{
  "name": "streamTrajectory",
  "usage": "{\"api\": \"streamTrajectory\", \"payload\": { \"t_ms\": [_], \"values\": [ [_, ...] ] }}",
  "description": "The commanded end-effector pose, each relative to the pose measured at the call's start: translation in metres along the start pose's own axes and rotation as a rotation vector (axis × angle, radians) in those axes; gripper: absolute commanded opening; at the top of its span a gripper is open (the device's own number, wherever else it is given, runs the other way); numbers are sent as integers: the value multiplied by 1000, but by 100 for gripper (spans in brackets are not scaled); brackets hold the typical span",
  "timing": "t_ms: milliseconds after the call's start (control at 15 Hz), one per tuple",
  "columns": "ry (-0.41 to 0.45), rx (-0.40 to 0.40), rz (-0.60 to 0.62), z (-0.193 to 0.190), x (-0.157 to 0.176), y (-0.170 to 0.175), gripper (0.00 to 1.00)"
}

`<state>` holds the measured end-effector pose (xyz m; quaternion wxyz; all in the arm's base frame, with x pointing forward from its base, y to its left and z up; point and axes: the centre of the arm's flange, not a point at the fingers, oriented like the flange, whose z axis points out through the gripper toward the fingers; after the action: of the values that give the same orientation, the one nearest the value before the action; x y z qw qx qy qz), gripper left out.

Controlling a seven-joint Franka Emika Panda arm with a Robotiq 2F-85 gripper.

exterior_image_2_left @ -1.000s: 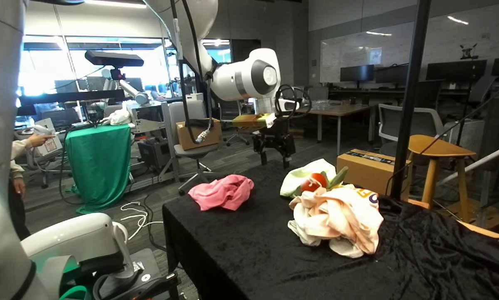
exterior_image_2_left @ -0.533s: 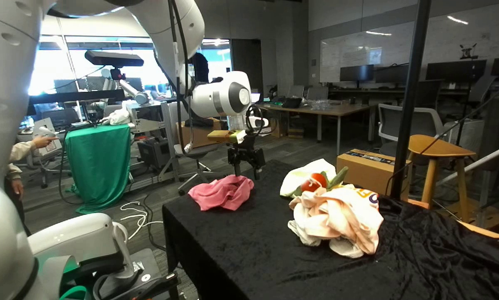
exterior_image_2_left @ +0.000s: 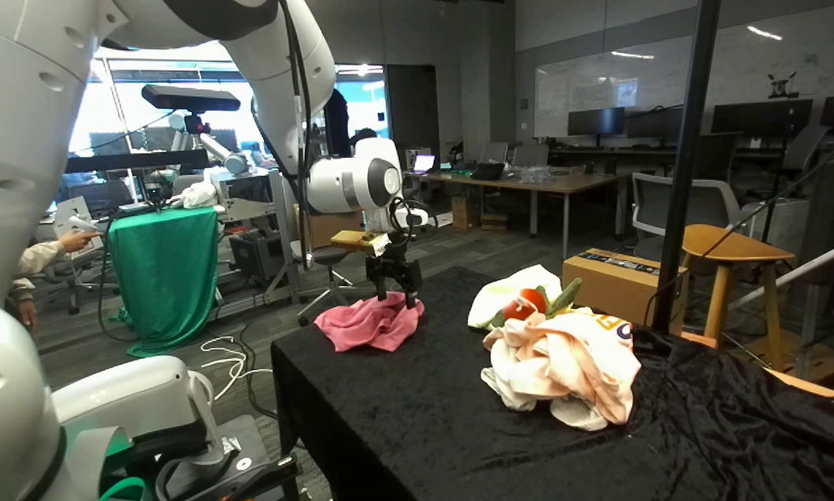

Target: Pile the t-shirts, towels, rope and radish together

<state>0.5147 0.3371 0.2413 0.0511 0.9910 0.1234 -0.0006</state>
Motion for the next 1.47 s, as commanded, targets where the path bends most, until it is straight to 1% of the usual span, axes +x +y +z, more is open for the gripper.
{"api": "streamTrajectory", "payload": {
  "t_ms": [0,200,533,733,1133,1400],
  "values": [
    [35,23,22,6,11,-12,100],
    [40,33,28,12,17,-12,100],
    [22,39,34,28,24,-11,100],
    [12,56,31,26,21,-17,100],
    [-13,118,22,18,10,-34,100],
    [-43,137,24,26,10,-39,100]
  ]
}}
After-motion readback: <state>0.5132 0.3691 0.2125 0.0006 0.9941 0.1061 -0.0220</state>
